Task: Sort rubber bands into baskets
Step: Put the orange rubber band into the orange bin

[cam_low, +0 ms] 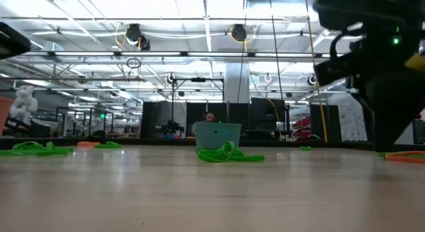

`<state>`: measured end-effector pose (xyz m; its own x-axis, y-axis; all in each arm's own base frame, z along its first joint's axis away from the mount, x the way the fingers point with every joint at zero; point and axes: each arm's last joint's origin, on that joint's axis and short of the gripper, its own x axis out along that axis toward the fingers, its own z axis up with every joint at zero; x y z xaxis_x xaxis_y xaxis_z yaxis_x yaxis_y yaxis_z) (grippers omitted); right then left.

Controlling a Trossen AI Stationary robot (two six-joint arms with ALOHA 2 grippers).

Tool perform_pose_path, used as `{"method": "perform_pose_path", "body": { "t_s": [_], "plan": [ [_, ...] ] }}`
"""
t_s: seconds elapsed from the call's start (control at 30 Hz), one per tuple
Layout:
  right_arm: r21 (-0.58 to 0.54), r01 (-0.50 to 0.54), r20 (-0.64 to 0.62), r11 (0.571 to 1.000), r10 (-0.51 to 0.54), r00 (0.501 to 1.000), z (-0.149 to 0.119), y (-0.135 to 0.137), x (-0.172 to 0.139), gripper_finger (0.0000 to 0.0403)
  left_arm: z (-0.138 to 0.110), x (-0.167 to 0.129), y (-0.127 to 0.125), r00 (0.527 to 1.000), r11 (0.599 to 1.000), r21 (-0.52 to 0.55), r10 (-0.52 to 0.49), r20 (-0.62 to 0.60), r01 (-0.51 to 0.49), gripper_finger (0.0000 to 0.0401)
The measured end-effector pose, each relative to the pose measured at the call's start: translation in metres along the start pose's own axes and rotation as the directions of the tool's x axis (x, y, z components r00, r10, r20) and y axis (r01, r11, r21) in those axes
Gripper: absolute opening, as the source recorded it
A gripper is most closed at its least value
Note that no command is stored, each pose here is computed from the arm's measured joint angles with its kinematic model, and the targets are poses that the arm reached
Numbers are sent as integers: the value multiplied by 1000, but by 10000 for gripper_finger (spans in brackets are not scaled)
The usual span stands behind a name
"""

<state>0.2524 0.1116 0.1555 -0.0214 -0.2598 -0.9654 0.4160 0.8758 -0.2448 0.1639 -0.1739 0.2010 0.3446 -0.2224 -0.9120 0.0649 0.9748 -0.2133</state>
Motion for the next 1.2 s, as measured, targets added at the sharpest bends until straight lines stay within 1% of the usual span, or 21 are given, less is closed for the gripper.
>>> {"method": "perform_pose_path", "body": {
  "t_s": [0.1, 0.2, 0.27, 0.33, 0.43, 0.57, 0.67, 0.83, 0.9, 1.03, 1.1, 1.2],
  "plan": [
    [19, -1, -1, 1000, 1, 1000, -4, -8, 1, 168, 2, 0, 2, 1000, 1000, -12, 4, 2, -4, 99],
    [41, -25, 15, 999, 24, 1000, -10, -21, -6, 168, 6, 1, 6, 1000, 998, -59, -7, -12, 7, 117],
    [84, -53, 30, 995, 50, 998, -17, -33, -9, 168, 8, 1, 9, 1000, 997, -76, -14, -19, 12, 127],
    [139, -78, 26, 987, 75, 997, -26, -45, -6, 168, 10, 0, 10, 999, 996, -82, -23, -25, 21, 134],
    [201, -138, 54, 970, 130, 990, -38, -59, 5, 168, 15, -4, 8, 997, 997, -42, -65, -32, 63, 136],
    [260, -151, 52, 954, 142, 989, -53, -73, 21, 168, 19, -15, 6, 995, 994, 36, -100, 1, 100, 137],
    [284, -205, 96, 937, 185, 978, -53, -74, 20, 168, 21, -23, 8, 994, 993, 63, -102, 47, 99, 137],
    [319, -207, 96, 925, 186, 978, -54, -75, 20, 158, 23, -35, 13, 989, 992, 101, -93, 112, 82, 137],
    [322, -220, 90, 921, 201, 975, -54, -73, 24, 148, 24, -41, 16, 986, 990, 127, -71, 151, 52, 137],
    [308, -274, 121, 911, 248, 961, -52, -69, 26, 131, 21, -58, 26, 964, 986, 148, 30, 263, -71, 137],
    [294, -275, 123, 915, 249, 961, -52, -69, 26, 125, 19, -66, 32, 950, 978, 161, 83, 301, -136, 137],
    [289, -264, 121, 920, 238, 964, -53, -70, 26, 119, 17, -78, 41, 933, 972, 157, 114, 342, -177, 137]
  ]
}}
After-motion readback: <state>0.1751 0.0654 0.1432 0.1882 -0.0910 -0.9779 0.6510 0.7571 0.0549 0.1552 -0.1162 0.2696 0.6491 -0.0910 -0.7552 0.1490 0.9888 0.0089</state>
